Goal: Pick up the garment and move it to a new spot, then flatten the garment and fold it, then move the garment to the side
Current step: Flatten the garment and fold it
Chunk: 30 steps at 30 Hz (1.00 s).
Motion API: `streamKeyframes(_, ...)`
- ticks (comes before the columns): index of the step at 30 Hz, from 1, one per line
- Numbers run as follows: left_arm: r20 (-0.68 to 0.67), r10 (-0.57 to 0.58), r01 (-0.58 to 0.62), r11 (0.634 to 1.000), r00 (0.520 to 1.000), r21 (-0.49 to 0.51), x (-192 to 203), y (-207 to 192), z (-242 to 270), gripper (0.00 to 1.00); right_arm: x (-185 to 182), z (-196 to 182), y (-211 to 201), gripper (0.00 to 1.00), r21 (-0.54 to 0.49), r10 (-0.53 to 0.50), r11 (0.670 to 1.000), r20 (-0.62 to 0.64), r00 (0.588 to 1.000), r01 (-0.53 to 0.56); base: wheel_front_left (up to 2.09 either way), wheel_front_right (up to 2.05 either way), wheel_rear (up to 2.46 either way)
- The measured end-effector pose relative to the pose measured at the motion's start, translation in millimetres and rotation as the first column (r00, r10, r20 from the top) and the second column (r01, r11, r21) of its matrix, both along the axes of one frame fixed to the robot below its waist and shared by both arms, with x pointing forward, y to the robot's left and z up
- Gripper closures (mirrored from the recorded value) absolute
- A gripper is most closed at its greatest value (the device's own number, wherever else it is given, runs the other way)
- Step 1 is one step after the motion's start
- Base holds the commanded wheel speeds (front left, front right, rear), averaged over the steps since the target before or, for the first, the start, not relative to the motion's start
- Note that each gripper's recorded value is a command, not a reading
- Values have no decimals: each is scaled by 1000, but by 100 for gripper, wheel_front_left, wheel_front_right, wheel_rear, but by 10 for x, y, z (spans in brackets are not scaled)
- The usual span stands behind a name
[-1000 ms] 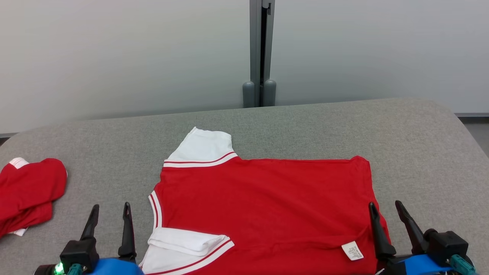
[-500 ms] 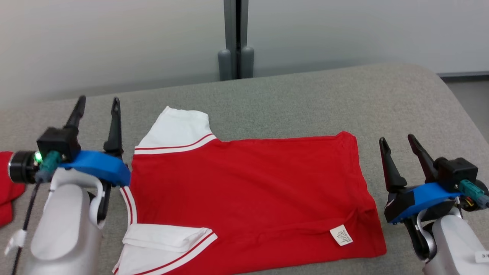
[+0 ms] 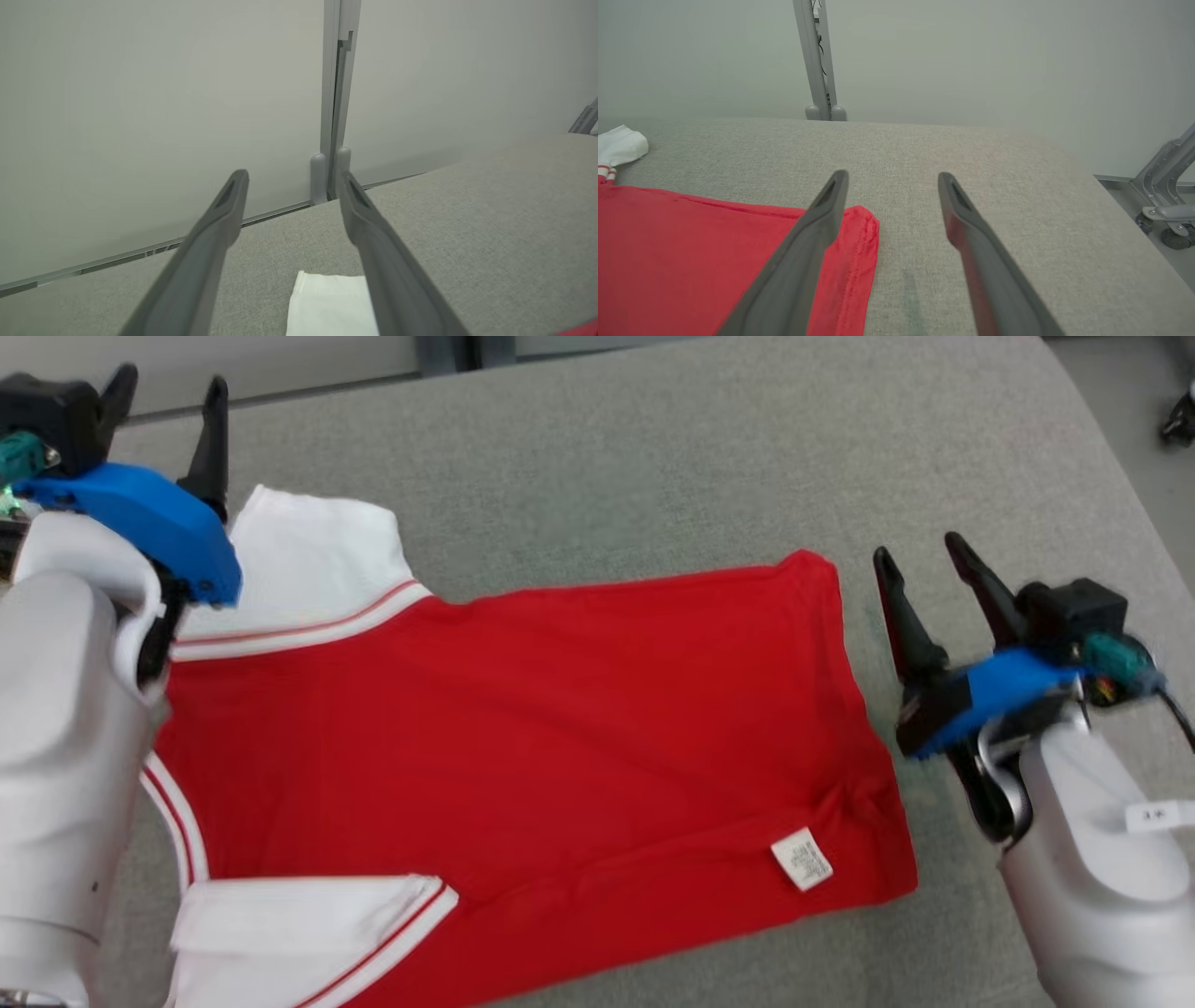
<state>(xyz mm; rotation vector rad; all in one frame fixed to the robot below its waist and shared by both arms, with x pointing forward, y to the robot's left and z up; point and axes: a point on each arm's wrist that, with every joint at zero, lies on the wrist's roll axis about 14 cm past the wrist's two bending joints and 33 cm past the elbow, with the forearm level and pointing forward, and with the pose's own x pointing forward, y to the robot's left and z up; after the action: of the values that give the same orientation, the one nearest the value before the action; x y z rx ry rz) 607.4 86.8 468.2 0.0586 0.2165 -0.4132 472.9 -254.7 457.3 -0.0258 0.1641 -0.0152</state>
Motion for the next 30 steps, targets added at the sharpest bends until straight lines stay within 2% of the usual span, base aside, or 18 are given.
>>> streamKeyframes(7, -198, -45, 59, 996, 979, 67, 80, -140, -708, 0, 199, -132, 74, 0, 6, 23, 1000, -11, 1000, -23, 0, 0, 0)
streamKeyframes(16, -347, -16, 65, 990, 938, 128, 119, -43, -1218, 0, 294, -264, 75, 0, 4, 31, 1000, -28, 999, -31, 0, 0, 0)
streamKeyframes(23, -446, -11, 41, 998, 895, 56, 34, -135, -1376, 0, 310, -328, 92, 0, 10, 35, 999, -43, 998, -35, 0, 0, 0)
streamKeyframes(27, -478, -16, 60, 995, 878, 76, 16, -136, -1426, 0, 332, -337, 93, 0, 15, 36, 999, -44, 998, -35, 0, 0, 0)
streamKeyframes(28, -487, -19, 63, 995, 873, 74, 9, -147, -1432, 5, 335, -337, 93, 0, 15, 36, 999, -45, 998, -36, 0, 0, 0)
streamKeyframes(29, -493, -18, 62, 995, 870, 73, 4, -146, -1433, 51, 335, -336, 91, 0, 14, 37, 999, -46, 998, -36, 0, 0, 0)
streamKeyframes(30, -494, -20, 64, 995, 869, 72, -2, -147, -1430, 91, 335, -331, 93, 0, 14, 37, 999, -45, 998, -37, 0, 0, 0)
